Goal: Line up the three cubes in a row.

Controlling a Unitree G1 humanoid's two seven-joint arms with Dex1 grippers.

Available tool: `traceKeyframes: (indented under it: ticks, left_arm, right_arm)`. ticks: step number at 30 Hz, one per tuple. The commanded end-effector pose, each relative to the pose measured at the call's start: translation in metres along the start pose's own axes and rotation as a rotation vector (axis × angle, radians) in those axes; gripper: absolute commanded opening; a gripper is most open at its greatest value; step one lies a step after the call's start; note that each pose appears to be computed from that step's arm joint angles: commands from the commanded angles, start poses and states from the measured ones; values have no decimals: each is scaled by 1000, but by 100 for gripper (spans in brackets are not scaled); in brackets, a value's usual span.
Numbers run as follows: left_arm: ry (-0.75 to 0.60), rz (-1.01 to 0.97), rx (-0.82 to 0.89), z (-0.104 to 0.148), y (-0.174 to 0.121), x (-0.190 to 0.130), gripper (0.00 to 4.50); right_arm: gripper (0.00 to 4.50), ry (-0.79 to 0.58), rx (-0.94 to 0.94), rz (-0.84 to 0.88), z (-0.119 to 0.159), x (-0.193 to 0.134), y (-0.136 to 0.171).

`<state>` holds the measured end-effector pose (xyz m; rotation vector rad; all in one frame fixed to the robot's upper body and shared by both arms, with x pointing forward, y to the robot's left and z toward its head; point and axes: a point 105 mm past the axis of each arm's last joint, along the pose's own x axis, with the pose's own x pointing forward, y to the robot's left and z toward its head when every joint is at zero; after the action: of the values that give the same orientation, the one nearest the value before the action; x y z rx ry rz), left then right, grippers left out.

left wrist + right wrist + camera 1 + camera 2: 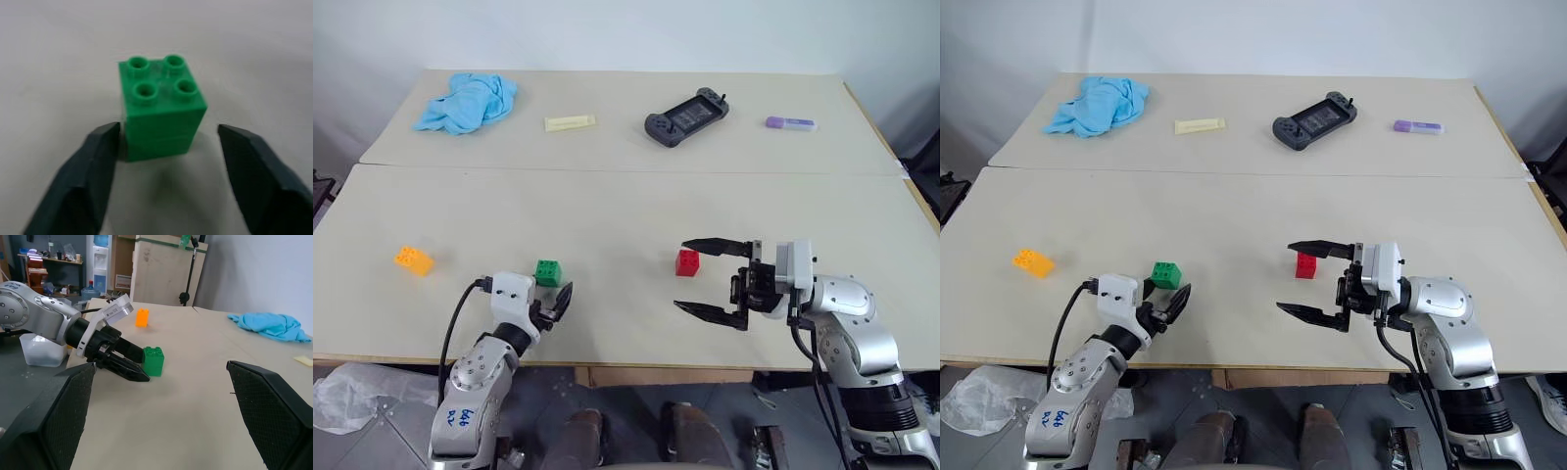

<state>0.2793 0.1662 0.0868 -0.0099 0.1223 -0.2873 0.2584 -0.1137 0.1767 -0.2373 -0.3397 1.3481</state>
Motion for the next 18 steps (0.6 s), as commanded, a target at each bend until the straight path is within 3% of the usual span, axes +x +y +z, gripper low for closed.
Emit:
traceKeyframes:
  ticks: [1, 3, 6, 11, 15, 18]
  left_arm:
    - [-37, -33, 20, 10, -3, -3, 208]
    - [-42, -38, 30, 11, -1, -4, 149]
    - [-184, -244, 144, 43, -3, -6, 146]
    - [-128, -653, 410, 72, 27, -9, 146]
    - [-64, -978, 543, 97, 12, 6, 146]
    - [-9, -1128, 613, 99, -4, 30, 146]
  right_arm:
    - [450, -9, -45, 2, 7, 1, 2]
    - [450, -7, -46, -4, 6, 0, 1]
    - [450, -50, -2, -105, 17, -10, -8]
    - [450, 133, 21, -106, 3, -49, 3]
    - [450, 217, 17, -132, -3, -69, 10]
    - [450, 229, 6, -208, -4, -79, 6]
